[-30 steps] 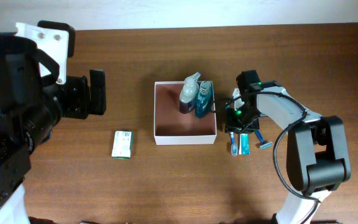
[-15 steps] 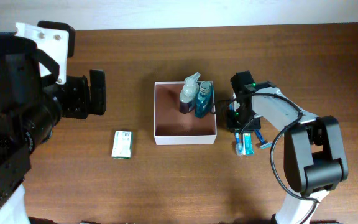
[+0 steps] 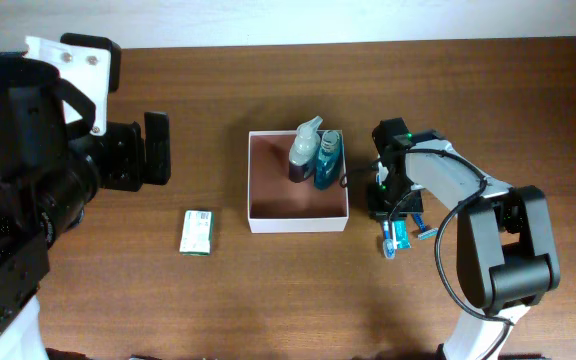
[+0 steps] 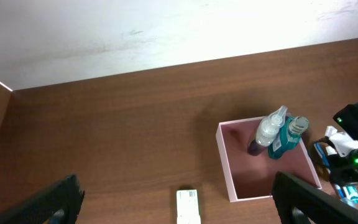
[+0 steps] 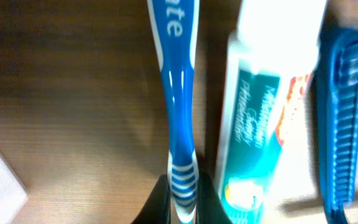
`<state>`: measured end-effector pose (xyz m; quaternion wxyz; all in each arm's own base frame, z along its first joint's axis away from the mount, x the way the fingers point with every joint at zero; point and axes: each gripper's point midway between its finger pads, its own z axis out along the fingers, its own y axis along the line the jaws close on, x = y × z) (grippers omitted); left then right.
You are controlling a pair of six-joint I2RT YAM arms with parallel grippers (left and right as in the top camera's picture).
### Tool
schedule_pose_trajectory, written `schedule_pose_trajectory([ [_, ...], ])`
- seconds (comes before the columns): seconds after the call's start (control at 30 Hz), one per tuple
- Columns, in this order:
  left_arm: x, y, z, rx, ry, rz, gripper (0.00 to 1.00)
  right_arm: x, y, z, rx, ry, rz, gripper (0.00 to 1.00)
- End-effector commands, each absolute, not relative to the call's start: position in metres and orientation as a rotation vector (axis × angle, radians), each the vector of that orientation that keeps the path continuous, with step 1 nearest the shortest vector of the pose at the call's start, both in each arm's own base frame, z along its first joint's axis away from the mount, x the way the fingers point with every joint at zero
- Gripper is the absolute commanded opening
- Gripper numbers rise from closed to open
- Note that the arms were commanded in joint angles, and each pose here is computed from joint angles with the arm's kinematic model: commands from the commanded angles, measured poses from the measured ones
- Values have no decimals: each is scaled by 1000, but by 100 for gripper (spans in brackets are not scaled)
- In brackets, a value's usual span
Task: Pack container
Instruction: 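Carry the toothbrush into the box and release it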
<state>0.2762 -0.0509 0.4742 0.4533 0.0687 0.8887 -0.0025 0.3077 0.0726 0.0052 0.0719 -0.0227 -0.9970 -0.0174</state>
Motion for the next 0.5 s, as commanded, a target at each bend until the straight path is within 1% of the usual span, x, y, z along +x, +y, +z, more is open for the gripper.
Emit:
schedule_pose_trajectory([
  [0.0, 273, -47, 477, 176, 2185, 11, 99, 325, 78, 51, -95, -3100, -99, 4],
  [0.13, 273, -47, 477, 176, 2185, 12, 99, 318, 85, 105, -76, -3181, -144, 4],
  [0.27, 273, -47, 477, 176, 2185, 12, 99, 303, 105, 154, 62, -3293, -220, 4],
  [0.37, 273, -47, 477, 176, 2185, 11, 99, 291, 135, 182, 412, -3355, -323, 4],
  [0.47, 273, -47, 477, 176, 2185, 11, 99, 279, 170, 200, 850, -3357, -371, 4],
])
